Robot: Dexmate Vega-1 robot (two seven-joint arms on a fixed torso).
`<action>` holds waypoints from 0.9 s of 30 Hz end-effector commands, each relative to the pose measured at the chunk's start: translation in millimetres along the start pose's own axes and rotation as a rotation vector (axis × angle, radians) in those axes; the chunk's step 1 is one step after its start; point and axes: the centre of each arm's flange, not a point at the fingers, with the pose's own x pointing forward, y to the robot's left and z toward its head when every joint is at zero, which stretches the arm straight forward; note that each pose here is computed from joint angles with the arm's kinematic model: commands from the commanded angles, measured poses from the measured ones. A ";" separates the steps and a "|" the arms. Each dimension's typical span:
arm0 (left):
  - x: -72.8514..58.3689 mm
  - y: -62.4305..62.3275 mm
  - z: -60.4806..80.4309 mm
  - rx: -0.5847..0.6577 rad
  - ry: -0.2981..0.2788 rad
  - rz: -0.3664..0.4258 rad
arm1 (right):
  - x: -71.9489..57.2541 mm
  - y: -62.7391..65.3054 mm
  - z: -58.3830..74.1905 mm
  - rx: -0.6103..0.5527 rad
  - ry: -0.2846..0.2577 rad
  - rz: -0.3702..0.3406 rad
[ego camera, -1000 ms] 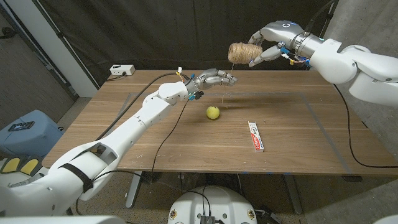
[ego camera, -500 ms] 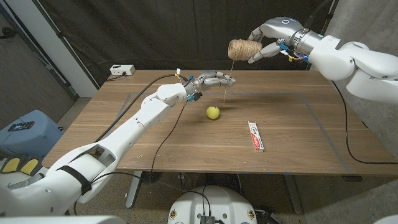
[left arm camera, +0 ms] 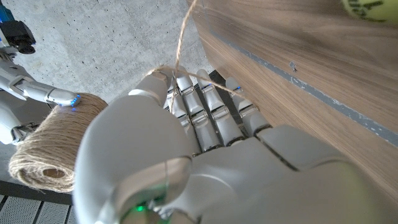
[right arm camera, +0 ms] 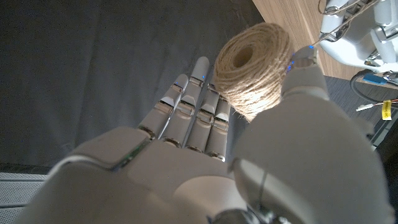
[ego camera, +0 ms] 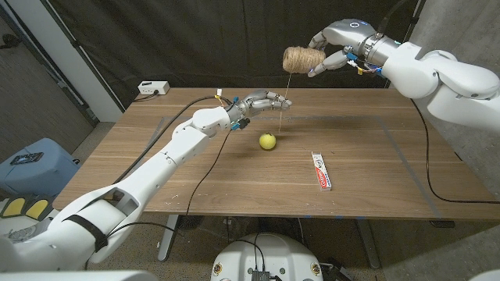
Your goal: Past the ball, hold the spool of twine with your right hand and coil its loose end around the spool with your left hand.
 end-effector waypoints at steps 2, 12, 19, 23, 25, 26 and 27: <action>-27.2 -1.0 -5.9 -0.011 0.009 0.019 | 18.7 -1.3 15.9 0.026 -0.010 -0.013; -44.8 7.4 -9.9 -0.009 0.011 0.026 | 35.2 -0.8 26.4 0.039 0.002 -0.018; -51.7 17.0 -12.6 -0.002 0.014 0.015 | 42.6 2.0 34.7 0.042 0.014 -0.027; -50.7 19.3 -13.5 -0.006 0.014 0.013 | 44.2 2.2 36.1 0.042 0.016 -0.027; -49.4 19.9 -13.3 -0.007 0.016 0.012 | 46.1 2.4 34.9 0.047 0.016 -0.026; -49.4 19.9 -13.3 -0.007 0.016 0.012 | 46.1 2.4 34.8 0.047 0.015 -0.026; -49.0 20.3 -12.0 -0.004 0.014 0.015 | 47.2 2.7 33.7 0.048 0.011 -0.024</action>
